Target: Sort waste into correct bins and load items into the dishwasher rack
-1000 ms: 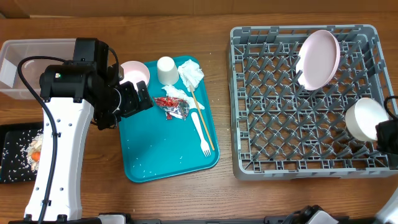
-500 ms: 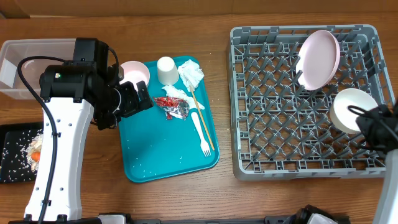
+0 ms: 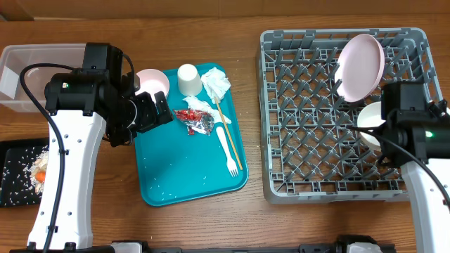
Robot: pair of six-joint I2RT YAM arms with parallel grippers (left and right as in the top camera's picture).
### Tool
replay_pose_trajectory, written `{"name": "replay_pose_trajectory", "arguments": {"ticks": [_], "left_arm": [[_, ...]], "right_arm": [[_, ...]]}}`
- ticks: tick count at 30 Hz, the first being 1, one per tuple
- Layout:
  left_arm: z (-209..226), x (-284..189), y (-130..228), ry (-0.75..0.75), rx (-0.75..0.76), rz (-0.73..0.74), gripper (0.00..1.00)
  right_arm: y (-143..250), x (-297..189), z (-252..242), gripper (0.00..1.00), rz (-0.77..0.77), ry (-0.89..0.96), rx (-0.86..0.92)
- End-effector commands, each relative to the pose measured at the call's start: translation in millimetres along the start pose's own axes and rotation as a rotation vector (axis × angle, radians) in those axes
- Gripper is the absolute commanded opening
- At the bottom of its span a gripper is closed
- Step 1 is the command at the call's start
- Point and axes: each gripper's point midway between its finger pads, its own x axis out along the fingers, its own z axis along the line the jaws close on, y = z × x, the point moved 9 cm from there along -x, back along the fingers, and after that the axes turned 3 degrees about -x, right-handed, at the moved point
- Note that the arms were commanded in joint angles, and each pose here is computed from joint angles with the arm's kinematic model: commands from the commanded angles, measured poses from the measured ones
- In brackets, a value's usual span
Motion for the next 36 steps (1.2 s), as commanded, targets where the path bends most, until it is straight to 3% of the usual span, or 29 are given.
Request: {"name": "replay_pose_trajectory", "arguments": {"ticks": [1,10,25,36], "left_arm": [[-0.6,3.3,0.1,-0.011,-0.009,0.006,1.00],[-1.3,3.3,-1.2,-0.007,-0.007,-0.003,1.00],[-1.5,3.3,-1.6,-0.006,-0.006,-0.005,1.00],[-2.3,3.3,-3.2,0.000,-0.003,-0.015,1.00]], "right_arm": [[-8.2,-2.3,-2.7,0.04,-0.082,0.079,0.082],[-6.0,3.6,-0.8,0.04,-0.153,0.210,0.117],[1.7,63.4,54.6,0.04,-0.275,0.560,-0.334],[-3.1,66.7,59.2,0.04,-0.362,0.621,-0.393]]}}
